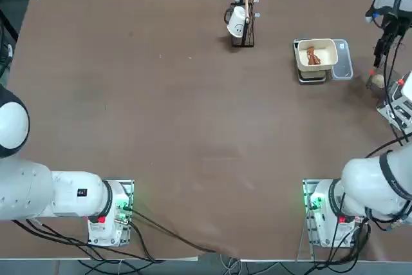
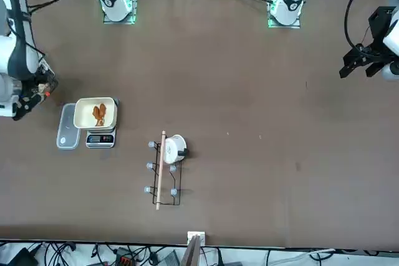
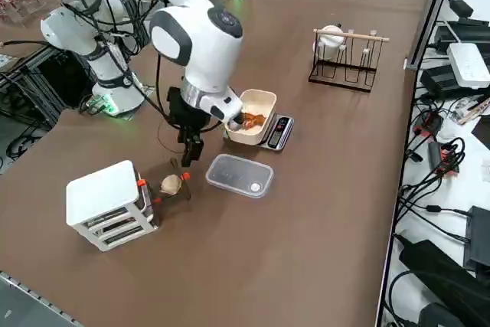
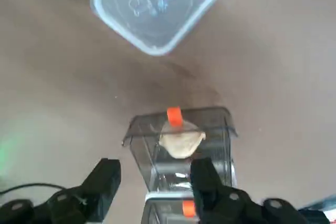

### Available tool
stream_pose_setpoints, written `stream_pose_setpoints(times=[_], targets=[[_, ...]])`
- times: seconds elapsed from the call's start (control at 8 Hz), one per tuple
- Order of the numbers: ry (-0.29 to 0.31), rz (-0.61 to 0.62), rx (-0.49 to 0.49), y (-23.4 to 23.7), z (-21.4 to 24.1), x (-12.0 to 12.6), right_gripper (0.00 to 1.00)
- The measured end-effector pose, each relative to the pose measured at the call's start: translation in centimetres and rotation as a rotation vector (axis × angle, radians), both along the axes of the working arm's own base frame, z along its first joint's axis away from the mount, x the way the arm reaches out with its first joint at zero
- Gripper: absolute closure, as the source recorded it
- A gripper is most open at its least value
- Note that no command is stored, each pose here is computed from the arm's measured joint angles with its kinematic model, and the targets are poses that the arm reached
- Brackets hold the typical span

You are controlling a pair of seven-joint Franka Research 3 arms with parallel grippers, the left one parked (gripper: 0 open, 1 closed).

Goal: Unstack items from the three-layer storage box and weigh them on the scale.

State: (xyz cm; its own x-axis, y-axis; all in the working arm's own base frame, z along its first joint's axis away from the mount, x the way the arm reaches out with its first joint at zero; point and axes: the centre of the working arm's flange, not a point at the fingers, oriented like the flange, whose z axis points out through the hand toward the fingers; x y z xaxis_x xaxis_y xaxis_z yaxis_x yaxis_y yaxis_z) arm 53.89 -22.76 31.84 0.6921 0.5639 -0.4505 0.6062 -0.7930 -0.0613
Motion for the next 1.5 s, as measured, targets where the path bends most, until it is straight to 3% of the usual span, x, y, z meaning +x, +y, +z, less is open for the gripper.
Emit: stream_pose_setpoints(times=[0.12,0.5,1.12,1.5], targets=[[0.001,-0.009,-0.012,-1.9,-1.0,-1.2,0.28],[-0.032,-0.028,-0.013,-5.2,-3.7,-3.8,0.27],[-0.107,-0.001,0.002,-4.9,-6.2,-4.8,0.26],[-0.117,-0.007,0.015,-5.3,-8.0,-5.5,0.27]])
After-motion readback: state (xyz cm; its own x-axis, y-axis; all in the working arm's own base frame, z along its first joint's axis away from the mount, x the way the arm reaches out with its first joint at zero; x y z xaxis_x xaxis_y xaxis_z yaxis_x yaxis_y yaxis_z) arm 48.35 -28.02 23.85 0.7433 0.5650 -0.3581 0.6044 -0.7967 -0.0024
